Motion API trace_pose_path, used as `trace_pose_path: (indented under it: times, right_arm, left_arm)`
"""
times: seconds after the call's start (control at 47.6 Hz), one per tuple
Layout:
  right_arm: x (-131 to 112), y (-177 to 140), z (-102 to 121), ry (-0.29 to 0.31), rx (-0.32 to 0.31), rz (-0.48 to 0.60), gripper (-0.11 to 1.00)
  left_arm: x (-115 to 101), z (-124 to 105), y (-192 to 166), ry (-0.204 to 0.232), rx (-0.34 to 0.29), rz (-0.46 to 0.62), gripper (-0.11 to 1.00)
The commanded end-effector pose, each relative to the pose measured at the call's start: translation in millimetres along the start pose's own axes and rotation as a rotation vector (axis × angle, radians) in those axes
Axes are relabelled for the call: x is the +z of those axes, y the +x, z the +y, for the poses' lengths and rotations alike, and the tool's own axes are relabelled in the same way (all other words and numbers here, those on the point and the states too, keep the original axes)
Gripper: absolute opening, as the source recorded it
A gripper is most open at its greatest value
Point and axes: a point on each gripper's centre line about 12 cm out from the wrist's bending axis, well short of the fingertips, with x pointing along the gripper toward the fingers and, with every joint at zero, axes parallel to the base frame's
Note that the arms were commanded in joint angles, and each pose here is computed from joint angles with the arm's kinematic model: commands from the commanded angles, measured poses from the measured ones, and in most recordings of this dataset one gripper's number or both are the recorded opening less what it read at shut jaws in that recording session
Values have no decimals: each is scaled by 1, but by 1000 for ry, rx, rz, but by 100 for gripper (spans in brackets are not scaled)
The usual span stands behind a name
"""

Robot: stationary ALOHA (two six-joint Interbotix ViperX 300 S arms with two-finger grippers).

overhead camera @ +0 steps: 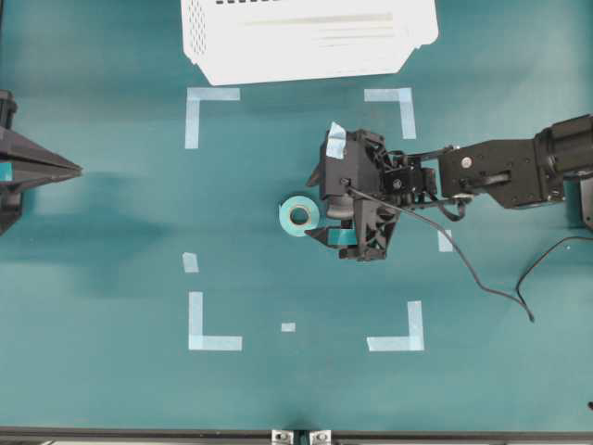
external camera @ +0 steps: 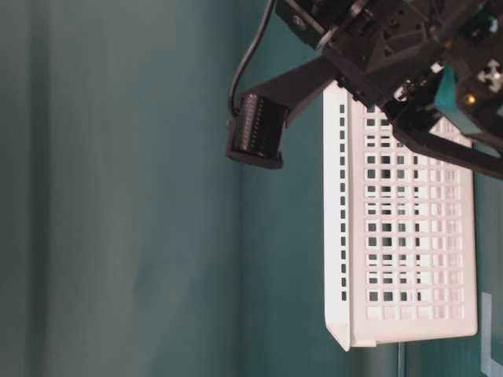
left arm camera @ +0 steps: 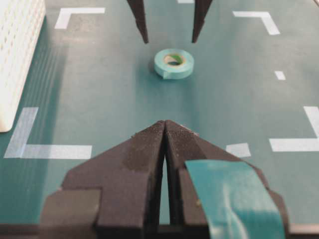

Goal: Put the tape in the middle into the white basket.
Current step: 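Lower the right gripper over the tape roll, fingers straddling it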

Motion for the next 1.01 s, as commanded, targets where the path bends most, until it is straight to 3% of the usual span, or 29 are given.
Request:
trace_pose_path:
  times: [0.0,0.987]
  right_arm:
    - [11,-2,5,-3,12,-32,100]
    - [6,14,4,42,8,-9,100]
  left_arm:
    - [5,0,0,2,-2,-12,-11]
    - [5,0,0,2,0,-12,-11]
